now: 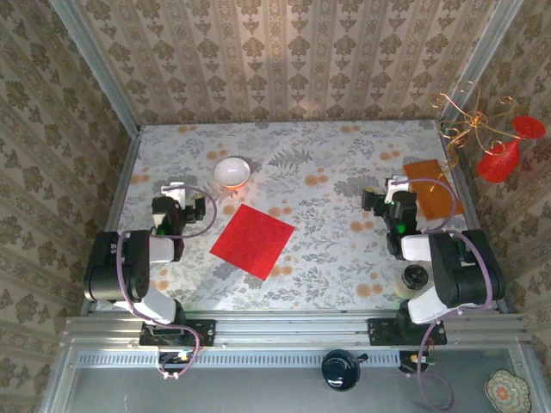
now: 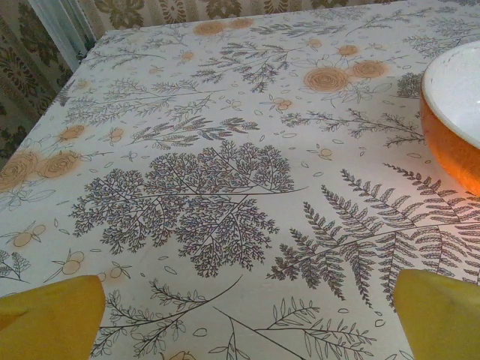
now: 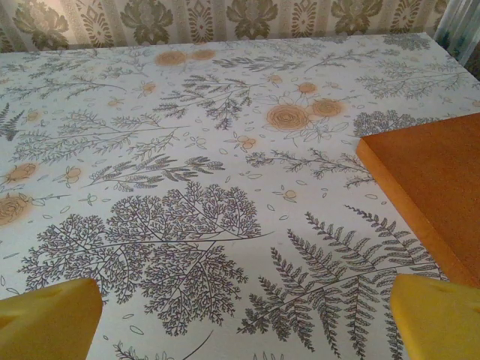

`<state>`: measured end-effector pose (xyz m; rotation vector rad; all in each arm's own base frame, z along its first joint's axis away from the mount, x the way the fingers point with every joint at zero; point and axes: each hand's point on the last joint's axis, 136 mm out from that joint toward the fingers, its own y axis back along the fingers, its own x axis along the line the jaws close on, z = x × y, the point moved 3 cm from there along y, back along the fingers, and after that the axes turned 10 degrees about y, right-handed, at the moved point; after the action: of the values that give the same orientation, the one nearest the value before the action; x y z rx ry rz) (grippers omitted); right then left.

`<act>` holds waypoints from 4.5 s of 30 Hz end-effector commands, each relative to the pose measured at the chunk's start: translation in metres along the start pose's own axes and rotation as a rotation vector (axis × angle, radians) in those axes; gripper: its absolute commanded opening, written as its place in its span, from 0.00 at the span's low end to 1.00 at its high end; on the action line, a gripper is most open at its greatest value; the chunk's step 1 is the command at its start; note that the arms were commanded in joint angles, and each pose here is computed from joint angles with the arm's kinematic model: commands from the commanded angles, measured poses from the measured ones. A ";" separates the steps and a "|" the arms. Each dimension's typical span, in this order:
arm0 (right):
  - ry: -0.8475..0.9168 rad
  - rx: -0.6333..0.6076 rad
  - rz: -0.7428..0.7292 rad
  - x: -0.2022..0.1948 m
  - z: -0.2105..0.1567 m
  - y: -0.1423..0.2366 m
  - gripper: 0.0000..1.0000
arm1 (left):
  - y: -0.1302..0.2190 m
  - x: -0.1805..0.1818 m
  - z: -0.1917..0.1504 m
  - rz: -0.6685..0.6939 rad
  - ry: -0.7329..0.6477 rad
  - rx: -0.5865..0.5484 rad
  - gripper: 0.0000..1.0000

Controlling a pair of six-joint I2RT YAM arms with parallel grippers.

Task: Fold a paper plane with a square sheet of paper (pick it up from the middle)
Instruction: Rotate the square sheet of paper at the center of the table, then first fold in half a square sheet of paper at the center of the table.

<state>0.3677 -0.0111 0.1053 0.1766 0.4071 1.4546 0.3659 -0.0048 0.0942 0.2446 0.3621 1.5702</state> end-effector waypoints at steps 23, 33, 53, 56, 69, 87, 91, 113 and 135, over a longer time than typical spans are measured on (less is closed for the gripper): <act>0.008 -0.013 0.024 0.003 0.004 -0.003 1.00 | -0.002 -0.001 0.013 -0.011 -0.010 -0.037 1.00; 0.003 -0.030 -0.007 -0.001 0.010 0.003 1.00 | 0.004 0.004 0.019 0.025 0.008 -0.059 1.00; -0.194 0.192 0.278 0.103 0.101 0.059 1.00 | 0.067 0.001 0.085 0.054 0.452 0.102 1.00; -0.132 0.272 0.385 0.142 0.095 0.061 1.00 | 0.069 -0.009 0.084 -0.013 0.461 0.135 1.00; 0.466 0.625 0.548 0.308 0.029 0.036 1.00 | 0.074 -0.004 0.077 -0.002 0.465 0.153 1.00; 0.614 0.767 0.259 0.311 -0.018 -0.016 1.00 | 0.070 -0.006 0.073 -0.029 0.476 0.187 1.00; 0.456 0.848 0.110 0.259 -0.029 -0.019 0.99 | 0.065 -0.012 0.068 -0.056 0.493 0.233 1.00; -0.208 0.828 0.180 0.145 -0.010 0.071 0.95 | 0.073 -0.179 -0.001 -0.299 0.461 0.670 0.99; -0.385 1.000 0.435 0.152 -0.058 0.048 0.46 | 0.070 -0.342 -0.069 -0.529 0.433 1.021 0.77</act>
<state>0.3083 0.1339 0.0489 1.3691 0.7643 1.4508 0.2880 -0.3399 0.0770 0.5296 1.4030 0.8315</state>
